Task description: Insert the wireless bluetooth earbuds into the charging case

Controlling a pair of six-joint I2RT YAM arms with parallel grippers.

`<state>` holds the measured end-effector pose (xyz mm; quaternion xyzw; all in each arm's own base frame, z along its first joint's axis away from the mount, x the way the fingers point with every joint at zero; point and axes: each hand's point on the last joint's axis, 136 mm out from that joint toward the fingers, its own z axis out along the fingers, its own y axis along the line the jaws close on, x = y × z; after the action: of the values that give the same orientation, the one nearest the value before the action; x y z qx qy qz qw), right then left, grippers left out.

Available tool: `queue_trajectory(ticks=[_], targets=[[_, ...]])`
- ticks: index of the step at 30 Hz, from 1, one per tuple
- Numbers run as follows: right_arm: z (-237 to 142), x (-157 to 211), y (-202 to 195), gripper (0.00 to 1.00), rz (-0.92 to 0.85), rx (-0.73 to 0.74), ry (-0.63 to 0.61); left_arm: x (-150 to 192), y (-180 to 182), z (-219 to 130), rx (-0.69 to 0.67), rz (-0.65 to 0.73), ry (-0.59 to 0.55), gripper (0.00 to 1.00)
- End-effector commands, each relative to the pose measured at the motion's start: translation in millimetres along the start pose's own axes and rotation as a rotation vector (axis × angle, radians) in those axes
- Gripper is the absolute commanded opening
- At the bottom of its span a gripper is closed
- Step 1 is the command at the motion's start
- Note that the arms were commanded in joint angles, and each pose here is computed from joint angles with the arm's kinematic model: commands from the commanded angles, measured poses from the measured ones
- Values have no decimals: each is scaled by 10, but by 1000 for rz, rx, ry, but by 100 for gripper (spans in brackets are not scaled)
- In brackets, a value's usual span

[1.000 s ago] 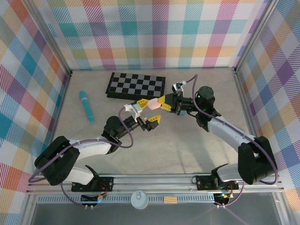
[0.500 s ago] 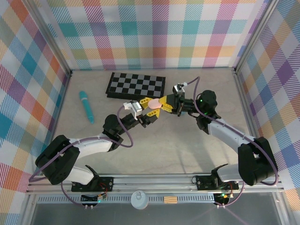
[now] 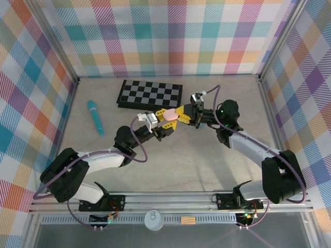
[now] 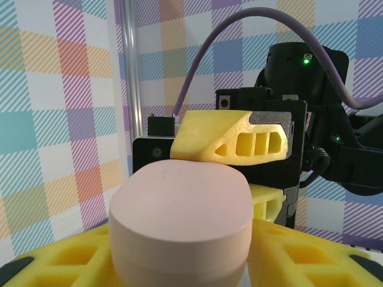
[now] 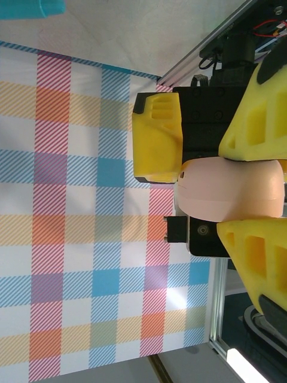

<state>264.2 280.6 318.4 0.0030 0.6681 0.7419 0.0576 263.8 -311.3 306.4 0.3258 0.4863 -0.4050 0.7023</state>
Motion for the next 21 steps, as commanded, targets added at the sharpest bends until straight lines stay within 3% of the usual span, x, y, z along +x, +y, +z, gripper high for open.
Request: queue_trajectory(ticks=[1,5,8,14,21], targets=[[-3,8,-11,5,-31,-5,-4,-283,-104,61,56,40,-88,49],[-4,11,-22,5,-29,-8,-4,-293,-115,61,63,35,-90,49],[-7,11,-39,5,-25,-2,-4,-286,-122,70,70,26,-88,54],[-5,12,0,5,-32,-7,-4,-266,-130,76,77,27,-83,46],[-6,11,53,4,-38,-24,-7,-221,-133,84,80,26,-74,52]])
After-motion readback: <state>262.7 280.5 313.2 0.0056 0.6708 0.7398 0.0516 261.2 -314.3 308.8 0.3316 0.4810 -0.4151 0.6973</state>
